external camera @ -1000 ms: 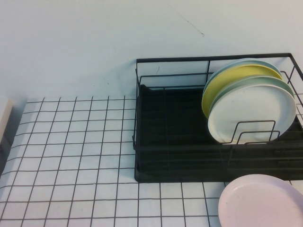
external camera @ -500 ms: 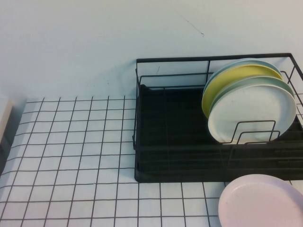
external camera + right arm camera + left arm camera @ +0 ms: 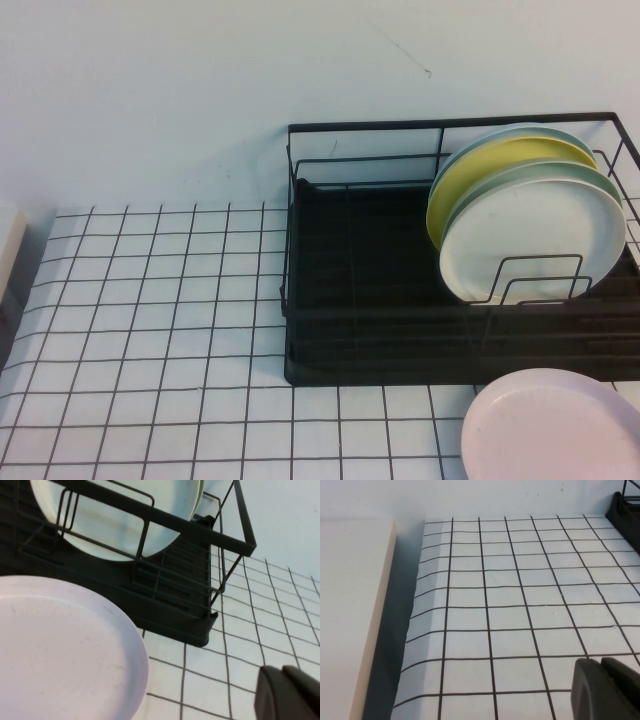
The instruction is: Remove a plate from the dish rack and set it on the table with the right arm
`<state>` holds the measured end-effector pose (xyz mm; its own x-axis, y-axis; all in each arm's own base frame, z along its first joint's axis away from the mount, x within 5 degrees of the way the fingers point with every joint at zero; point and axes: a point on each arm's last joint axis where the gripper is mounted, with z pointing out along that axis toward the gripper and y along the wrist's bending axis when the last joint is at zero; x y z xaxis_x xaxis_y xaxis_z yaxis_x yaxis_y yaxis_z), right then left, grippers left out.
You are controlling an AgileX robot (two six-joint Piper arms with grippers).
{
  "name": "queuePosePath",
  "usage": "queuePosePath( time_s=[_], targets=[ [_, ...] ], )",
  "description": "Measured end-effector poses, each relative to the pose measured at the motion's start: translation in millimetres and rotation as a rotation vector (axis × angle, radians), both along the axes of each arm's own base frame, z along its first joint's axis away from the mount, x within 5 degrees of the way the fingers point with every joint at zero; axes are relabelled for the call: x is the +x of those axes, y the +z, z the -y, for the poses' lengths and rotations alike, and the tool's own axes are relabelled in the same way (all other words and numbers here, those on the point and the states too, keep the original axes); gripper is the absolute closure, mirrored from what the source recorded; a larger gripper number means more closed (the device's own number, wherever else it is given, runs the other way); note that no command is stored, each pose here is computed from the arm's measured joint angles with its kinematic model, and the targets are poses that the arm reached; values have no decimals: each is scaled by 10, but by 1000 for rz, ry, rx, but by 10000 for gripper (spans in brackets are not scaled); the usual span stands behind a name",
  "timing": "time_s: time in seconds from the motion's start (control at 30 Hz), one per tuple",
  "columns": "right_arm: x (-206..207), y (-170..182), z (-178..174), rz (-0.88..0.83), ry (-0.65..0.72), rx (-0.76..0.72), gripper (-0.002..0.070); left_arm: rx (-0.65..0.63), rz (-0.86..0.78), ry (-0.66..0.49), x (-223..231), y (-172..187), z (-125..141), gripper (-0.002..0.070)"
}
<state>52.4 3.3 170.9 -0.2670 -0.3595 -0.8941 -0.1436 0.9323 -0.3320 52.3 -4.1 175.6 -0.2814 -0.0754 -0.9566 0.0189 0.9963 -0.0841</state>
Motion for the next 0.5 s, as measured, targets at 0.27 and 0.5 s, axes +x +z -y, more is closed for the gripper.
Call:
queuePosePath(
  time_s=[0.27, 0.5],
  targets=[
    [-6, -14, 8, -27, -63, 165, 678, 0, 0, 0, 0, 0, 0, 678],
    [-9, -15, 10, -33, -71, 182, 678, 0, 0, 0, 0, 0, 0, 678]
  ],
)
